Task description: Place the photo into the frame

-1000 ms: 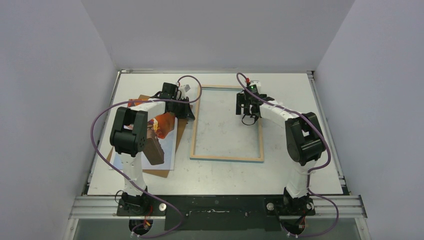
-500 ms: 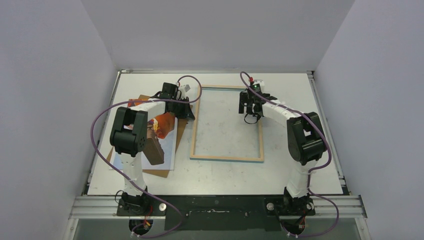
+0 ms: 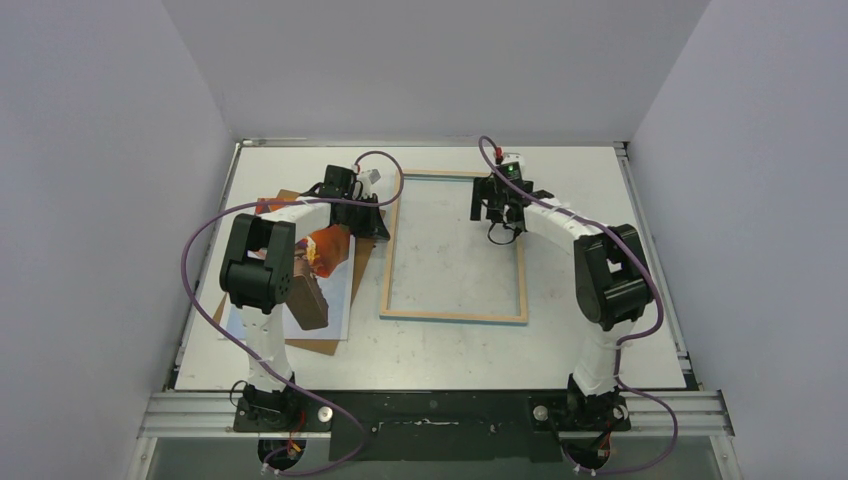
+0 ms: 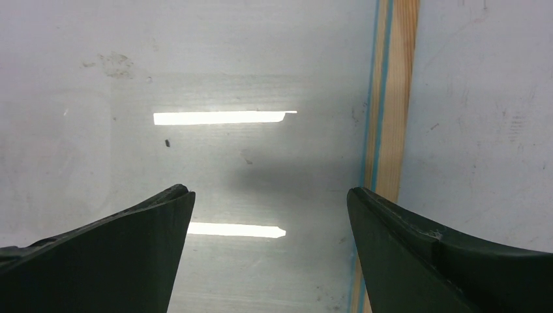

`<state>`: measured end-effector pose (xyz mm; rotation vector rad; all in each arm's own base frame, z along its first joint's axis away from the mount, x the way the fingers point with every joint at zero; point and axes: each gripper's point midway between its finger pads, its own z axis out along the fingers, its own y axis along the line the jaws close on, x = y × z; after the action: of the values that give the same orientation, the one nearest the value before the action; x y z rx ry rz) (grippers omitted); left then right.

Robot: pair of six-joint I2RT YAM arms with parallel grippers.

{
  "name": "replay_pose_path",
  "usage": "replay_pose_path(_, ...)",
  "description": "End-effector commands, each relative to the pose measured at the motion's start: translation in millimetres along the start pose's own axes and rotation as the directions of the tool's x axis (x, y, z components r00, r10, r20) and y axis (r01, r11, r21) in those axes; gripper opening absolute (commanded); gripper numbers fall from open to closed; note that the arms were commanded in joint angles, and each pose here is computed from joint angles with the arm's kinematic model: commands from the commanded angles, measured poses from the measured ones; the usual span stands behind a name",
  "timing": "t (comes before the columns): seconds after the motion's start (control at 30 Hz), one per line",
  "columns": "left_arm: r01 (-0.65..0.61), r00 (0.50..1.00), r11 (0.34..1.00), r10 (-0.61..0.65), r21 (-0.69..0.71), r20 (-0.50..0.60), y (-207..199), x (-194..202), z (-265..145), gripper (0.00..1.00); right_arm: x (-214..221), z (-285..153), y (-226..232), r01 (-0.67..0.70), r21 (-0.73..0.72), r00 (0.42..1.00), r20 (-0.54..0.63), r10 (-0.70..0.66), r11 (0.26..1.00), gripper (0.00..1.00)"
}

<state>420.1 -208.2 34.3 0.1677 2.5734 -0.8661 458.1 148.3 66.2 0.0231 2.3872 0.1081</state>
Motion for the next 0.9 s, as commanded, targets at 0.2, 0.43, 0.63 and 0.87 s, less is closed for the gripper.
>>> replay_pose_path(0.2, 0.035, 0.999, 0.998, -0.037, 0.053, 0.038, -12.5, -46.6, -73.4, 0.11, -68.5, -52.1, 92.3, -0.004, -0.218, 0.978, 0.202, 0.049, 0.976, 0.96)
replay_pose_path(0.43, 0.051, 0.987, 0.992, -0.031, -0.116, 0.161, 72.0, -84.9, -193.3, 0.44, -65.1, -78.2, 206.6, 0.052, -0.389, 0.971, 0.235, 0.045, 0.920, 0.99)
replay_pose_path(0.63, 0.123, 0.983, 0.959, -0.082, -0.256, 0.165, 163.8, -55.8, -257.7, 0.43, -37.6, -67.3, 295.4, 0.064, -0.541, 0.985, 0.171, 0.035, 0.839, 0.97)
replay_pose_path(0.87, 0.157, 0.981, 0.941, -0.115, -0.299, 0.153, 201.3, -25.1, -268.5, 0.39, -20.1, -39.5, 332.1, 0.049, -0.586, 0.992, 0.120, 0.026, 0.809, 0.90)
